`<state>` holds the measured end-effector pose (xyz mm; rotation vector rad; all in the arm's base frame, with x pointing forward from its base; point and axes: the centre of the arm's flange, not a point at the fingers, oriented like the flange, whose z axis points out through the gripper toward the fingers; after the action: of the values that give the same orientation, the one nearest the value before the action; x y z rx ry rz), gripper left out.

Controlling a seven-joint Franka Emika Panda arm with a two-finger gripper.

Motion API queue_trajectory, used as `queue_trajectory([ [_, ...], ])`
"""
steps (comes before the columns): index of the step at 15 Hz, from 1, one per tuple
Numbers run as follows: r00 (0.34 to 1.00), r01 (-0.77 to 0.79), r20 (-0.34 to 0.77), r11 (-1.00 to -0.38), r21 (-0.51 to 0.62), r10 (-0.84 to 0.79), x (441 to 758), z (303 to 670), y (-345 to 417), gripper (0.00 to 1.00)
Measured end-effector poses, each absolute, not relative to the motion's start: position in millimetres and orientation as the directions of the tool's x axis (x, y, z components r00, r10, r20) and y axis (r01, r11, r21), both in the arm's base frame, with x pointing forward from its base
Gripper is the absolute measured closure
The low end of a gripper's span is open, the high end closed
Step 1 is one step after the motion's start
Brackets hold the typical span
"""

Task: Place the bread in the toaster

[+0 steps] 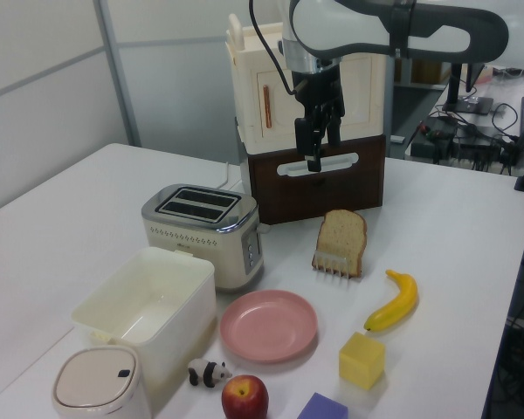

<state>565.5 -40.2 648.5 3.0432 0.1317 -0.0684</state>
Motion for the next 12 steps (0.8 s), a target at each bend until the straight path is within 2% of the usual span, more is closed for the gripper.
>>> queue_trajectory([
  [4, 0.995, 0.085, -0.052, -0.992, 0.092, 0.081, 563.7, 648.6, -60.6, 0.00],
  [8, 0.999, 0.039, 0.000, -0.994, 0.103, 0.039, 564.9, 652.1, -102.6, 0.00],
  [12, 1.000, 0.012, -0.021, -0.994, 0.110, 0.010, 579.1, 623.1, -135.4, 0.00],
])
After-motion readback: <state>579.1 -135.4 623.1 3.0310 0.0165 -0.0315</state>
